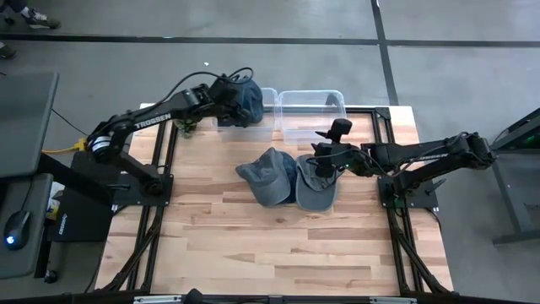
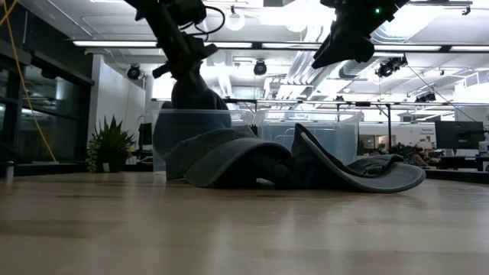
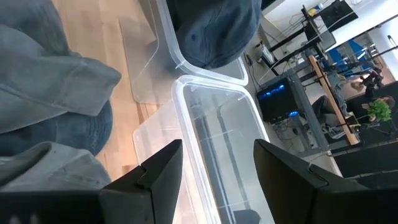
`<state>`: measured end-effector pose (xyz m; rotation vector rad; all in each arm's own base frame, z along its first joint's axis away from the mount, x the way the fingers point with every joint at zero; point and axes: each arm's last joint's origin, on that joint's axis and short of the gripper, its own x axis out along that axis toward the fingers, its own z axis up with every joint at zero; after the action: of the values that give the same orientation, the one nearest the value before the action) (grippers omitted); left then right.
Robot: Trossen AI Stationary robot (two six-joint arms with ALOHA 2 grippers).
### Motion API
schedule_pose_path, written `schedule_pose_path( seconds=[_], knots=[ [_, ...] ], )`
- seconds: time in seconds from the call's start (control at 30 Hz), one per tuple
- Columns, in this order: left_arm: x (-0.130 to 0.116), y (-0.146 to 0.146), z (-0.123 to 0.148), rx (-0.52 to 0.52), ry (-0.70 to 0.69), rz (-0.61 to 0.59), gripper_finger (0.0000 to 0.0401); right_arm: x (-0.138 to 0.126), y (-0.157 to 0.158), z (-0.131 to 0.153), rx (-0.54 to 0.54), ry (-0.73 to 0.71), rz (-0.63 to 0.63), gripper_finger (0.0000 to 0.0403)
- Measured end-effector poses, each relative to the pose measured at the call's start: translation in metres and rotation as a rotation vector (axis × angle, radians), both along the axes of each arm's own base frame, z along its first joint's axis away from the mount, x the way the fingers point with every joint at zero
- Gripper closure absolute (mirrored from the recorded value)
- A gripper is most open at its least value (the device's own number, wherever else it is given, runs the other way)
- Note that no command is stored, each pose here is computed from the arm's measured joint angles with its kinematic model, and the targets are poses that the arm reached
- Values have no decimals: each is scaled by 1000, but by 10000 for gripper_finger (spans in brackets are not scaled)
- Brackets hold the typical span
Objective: Pick & Place hat
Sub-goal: Put the middle left blue cap into the left transparent bin
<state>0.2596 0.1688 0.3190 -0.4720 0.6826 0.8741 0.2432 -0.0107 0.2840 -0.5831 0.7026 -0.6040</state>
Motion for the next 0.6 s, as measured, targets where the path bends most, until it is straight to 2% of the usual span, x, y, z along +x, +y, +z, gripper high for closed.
schedule_pose_path(
  seconds=[0.4,0.6],
  knots=[
    [-6,-2,0,-51,-20,133,395,0,0,0,15,-15,-6,210],
    [-12,-6,10,-72,-92,152,395,0,0,0,29,-21,2,210]
  ],
)
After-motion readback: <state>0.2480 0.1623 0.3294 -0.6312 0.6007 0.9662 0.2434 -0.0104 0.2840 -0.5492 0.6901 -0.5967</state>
